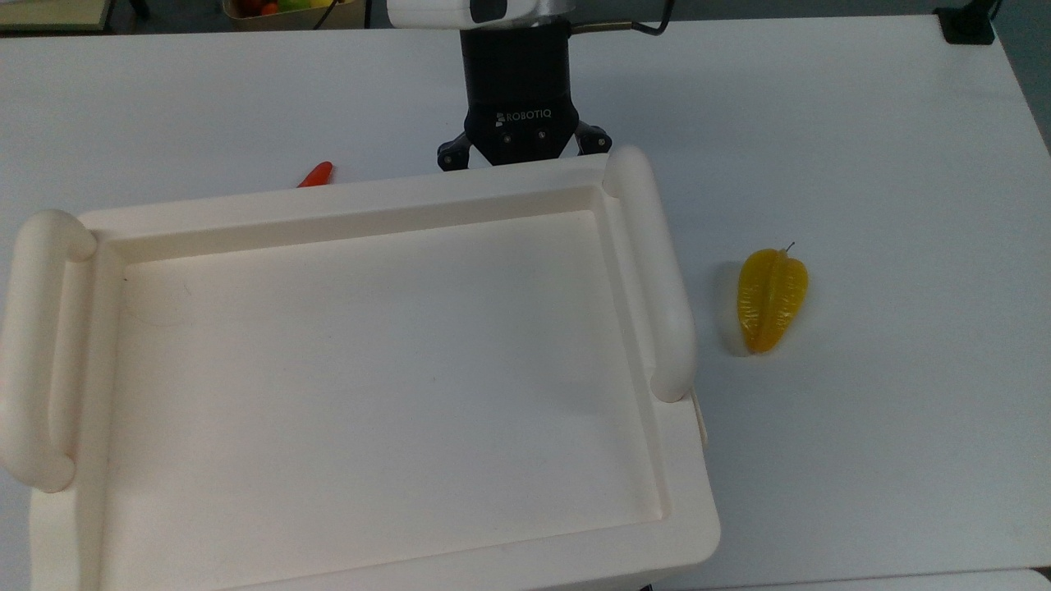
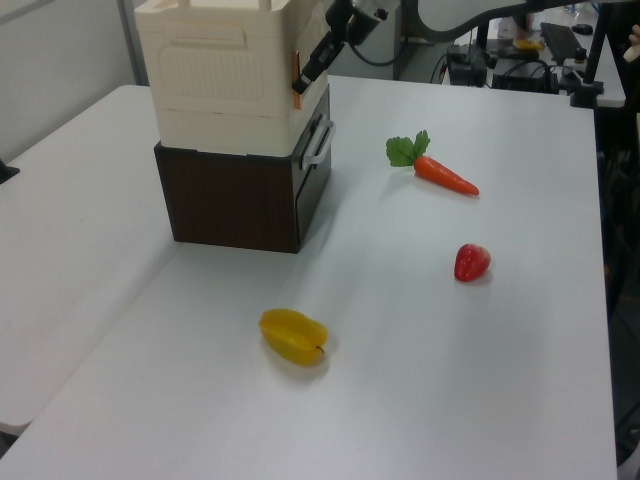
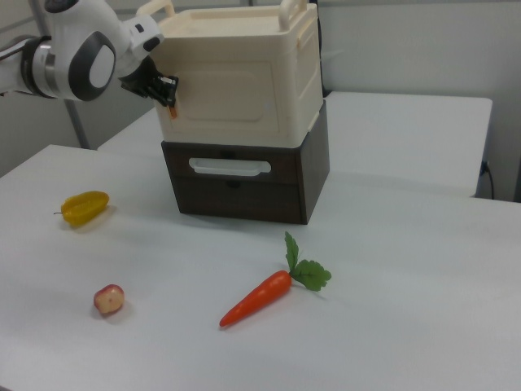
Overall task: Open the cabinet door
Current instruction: 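Hook the door edge and swing it outward on its hinge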
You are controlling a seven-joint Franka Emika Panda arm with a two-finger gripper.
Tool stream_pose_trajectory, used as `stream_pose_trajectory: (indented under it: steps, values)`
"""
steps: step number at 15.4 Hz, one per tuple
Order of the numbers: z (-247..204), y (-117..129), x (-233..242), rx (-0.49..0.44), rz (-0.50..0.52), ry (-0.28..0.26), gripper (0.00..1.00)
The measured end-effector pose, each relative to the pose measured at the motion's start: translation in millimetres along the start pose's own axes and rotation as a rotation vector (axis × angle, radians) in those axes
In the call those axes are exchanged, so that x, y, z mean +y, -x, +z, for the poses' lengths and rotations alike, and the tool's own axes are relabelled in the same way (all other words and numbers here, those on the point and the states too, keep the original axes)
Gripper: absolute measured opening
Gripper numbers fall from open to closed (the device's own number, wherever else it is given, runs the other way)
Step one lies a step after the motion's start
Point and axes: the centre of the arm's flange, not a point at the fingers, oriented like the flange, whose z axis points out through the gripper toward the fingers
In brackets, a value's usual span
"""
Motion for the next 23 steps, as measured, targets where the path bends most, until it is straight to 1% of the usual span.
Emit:
stream_pose_trajectory:
  steps: [5,8,14,17,18,20,21,23]
  values:
    - [-0.1,0.2,0.2,-0.002,0.000,0.000,0.14]
    - [-2.4,0.0,1.4,-0.024,0.001,-0.001,0.14]
    - [-26.0,7.8,14.6,-0.178,-0.016,-0.022,0.14]
    - [-41.0,16.7,39.0,-0.266,0.004,-0.020,0.14]
    - [-48.7,22.5,54.2,-0.312,0.021,-0.019,0.15]
    - [-51.4,42.2,82.5,-0.435,0.071,-0.017,0.18]
    - [-50.3,52.7,98.1,-0.492,0.095,-0.011,0.26]
    - [-49.6,69.9,126.6,-0.576,0.134,0.010,0.43]
